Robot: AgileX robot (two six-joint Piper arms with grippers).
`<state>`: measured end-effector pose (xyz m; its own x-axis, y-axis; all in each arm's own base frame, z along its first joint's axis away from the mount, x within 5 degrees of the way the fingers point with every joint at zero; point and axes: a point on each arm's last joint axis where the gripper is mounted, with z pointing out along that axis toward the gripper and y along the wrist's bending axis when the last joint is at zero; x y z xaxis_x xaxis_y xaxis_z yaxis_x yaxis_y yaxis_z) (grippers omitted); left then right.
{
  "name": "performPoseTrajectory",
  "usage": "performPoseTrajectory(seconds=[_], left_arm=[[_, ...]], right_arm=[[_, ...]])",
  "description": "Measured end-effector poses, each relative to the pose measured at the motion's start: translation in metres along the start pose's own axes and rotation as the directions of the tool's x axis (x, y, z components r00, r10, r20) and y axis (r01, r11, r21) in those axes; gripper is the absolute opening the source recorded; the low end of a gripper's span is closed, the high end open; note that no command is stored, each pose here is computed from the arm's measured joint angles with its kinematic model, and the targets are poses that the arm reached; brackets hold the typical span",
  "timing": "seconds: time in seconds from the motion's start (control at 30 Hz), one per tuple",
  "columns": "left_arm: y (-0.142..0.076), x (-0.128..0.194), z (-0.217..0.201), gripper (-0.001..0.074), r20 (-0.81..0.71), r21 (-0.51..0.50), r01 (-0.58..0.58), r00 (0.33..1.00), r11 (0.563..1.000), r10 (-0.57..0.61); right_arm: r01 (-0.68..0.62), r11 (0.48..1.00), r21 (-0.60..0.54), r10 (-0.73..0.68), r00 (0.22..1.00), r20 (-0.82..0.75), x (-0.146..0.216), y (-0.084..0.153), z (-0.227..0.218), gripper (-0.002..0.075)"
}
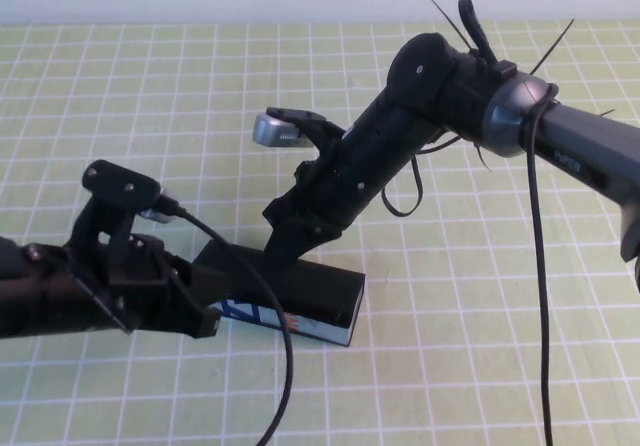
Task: Return glasses to glasses case
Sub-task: Close the glasses case
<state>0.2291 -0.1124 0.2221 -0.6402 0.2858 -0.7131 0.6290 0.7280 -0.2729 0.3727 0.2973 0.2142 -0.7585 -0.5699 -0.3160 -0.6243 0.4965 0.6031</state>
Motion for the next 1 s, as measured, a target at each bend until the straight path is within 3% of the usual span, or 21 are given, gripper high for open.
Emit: performPoseTrajectory(seconds=[0.23, 0.33, 0.63, 0.83, 1.0], left_arm=[[-0.02, 0.002, -0.056, -0.0003, -0.033, -0.103, -0.16, 0.987, 0.982, 0.158], [-0.026, 0.01, -0.08, -0.0003, -0.088, -0.167, -0.186, 0.981, 0.968, 0.173], [-0.046, 0.046, -0.142, -0.0003, -0.202, -0.311, -0.145, 0.976, 0.939, 0.083], [-0.069, 0.066, -0.181, -0.0003, -0.04, -0.353, -0.074, 0.997, 0.933, 0.064], [-0.087, 0.084, -0.212, -0.0003, 0.176, -0.384, -0.049, 0.976, 0.922, 0.125]], right_arm=[[0.024, 1.0, -0.004, -0.024, 1.0, -0.02, 0.001, 0.01, 0.009, -0.0018], [0.019, 1.0, -0.001, -0.019, 0.999, -0.034, 0.002, 0.007, 0.014, -0.0018], [0.015, 1.0, 0.019, -0.013, 0.998, -0.06, 0.005, -0.002, 0.022, -0.0018], [0.055, 0.998, 0.028, -0.054, 0.998, -0.044, 0.003, 0.006, 0.012, -0.0018], [0.199, 0.975, 0.1, -0.201, 0.979, 0.016, 0.0, 0.04, -0.034, -0.0018]])
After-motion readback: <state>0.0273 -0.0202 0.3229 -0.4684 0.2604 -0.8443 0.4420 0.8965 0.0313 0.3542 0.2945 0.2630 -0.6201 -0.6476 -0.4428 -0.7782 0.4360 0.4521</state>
